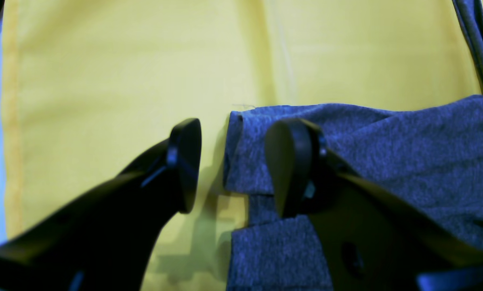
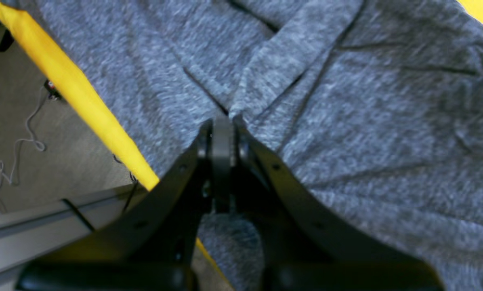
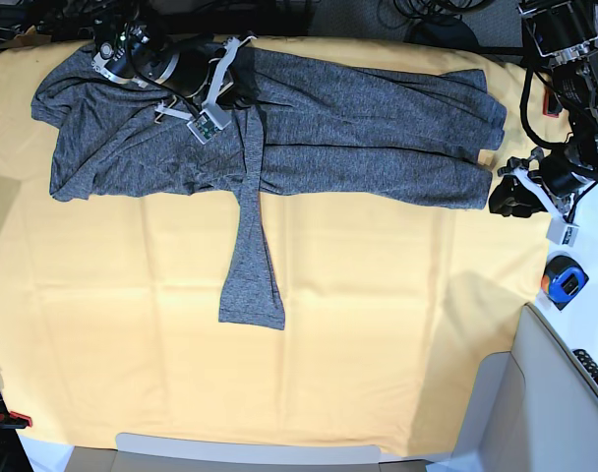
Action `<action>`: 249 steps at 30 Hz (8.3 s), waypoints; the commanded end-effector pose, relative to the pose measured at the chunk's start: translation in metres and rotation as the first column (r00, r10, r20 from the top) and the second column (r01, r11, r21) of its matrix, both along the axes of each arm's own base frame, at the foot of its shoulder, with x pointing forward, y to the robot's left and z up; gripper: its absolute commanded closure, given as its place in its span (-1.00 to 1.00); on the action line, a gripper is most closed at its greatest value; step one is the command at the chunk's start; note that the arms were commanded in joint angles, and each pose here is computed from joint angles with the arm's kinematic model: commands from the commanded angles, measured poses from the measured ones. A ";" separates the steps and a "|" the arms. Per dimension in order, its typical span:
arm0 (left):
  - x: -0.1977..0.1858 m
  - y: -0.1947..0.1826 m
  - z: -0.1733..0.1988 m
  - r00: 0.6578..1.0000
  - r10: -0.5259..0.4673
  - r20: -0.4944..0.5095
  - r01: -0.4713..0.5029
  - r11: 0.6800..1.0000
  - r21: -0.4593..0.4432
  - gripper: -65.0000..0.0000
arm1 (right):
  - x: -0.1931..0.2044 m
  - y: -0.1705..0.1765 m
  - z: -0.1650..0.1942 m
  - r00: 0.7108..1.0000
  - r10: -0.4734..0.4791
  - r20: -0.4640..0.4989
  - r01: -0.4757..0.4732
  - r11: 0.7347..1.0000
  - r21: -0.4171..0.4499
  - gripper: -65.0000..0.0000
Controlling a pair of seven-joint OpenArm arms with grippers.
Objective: Fold the T-shirt properly
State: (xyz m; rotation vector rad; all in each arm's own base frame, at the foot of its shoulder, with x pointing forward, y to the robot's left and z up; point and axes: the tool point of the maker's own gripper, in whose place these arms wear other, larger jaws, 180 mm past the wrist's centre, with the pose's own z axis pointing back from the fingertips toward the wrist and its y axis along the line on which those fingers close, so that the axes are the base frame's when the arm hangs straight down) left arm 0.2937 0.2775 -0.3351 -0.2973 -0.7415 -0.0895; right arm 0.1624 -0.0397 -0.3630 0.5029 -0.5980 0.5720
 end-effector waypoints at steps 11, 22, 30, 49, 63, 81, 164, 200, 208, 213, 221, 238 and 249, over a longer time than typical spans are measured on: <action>0.009 -0.001 0.013 0.999 -0.003 0.051 0.003 1.000 -0.001 0.12 | 0.022 0.001 0.014 0.995 -0.092 0.033 0.090 0.995 0.047 0.04; 0.008 0.000 0.012 0.999 -0.001 0.048 0.001 1.000 -0.003 0.12 | 0.159 0.012 0.084 0.887 -0.452 0.094 0.399 0.853 0.336 -0.04; 0.008 0.000 0.012 0.999 -0.001 0.048 0.001 1.000 -0.003 0.12 | 0.241 -0.041 0.056 0.687 -0.721 -0.087 0.669 0.582 0.462 -0.04; 0.009 -0.023 0.003 0.998 -0.060 0.026 0.061 0.998 -0.018 0.12 | 0.295 -0.056 -0.014 0.502 -0.798 -0.334 0.839 0.356 0.412 -0.04; 0.009 -0.026 0.002 0.998 -0.060 0.026 0.061 0.998 -0.027 0.12 | 0.294 -0.033 -0.015 0.560 -0.764 -0.321 0.811 0.426 0.401 -0.04; 0.009 -0.025 0.003 0.998 -0.056 0.028 0.057 0.998 -0.026 0.12 | 0.282 -0.011 -0.039 0.556 -0.712 -0.428 0.827 0.422 0.372 1.00; -0.051 0.019 -0.036 0.979 -0.045 -0.197 0.042 0.999 -0.018 -0.18 | 0.143 -0.110 0.062 0.653 -0.733 0.190 0.702 0.680 0.211 -0.43; -0.059 -0.082 -0.049 0.938 -0.297 -0.179 0.243 0.931 -0.272 -0.18 | 0.120 -0.155 0.046 0.584 -0.790 0.187 0.781 0.610 0.134 -0.43; -0.077 -0.070 -0.085 0.925 -0.239 -0.297 0.129 0.930 -0.345 0.14 | 0.119 -0.157 0.038 0.583 -0.794 0.173 0.788 0.605 0.118 -0.43; -0.073 -0.068 -0.087 0.926 -0.229 -0.301 0.115 0.928 -0.355 1.00 | 0.117 -0.160 0.027 0.581 -0.799 0.153 0.796 0.597 0.097 -0.43; -0.047 -0.077 -0.052 0.946 -0.272 -0.179 0.211 0.931 -0.298 1.00 | 0.107 -0.198 0.029 0.494 -0.852 0.174 0.855 0.513 0.082 -0.43; -0.045 -0.251 -0.009 0.791 -0.609 0.054 0.578 0.717 -0.389 1.00 | 0.052 -0.299 0.039 0.266 -0.929 0.258 0.961 0.277 0.006 -0.43; -0.049 -0.332 0.020 0.700 -0.692 0.176 0.682 0.574 -0.453 1.00 | 0.031 -0.322 0.042 0.213 -0.935 0.284 0.976 0.216 -0.022 -0.43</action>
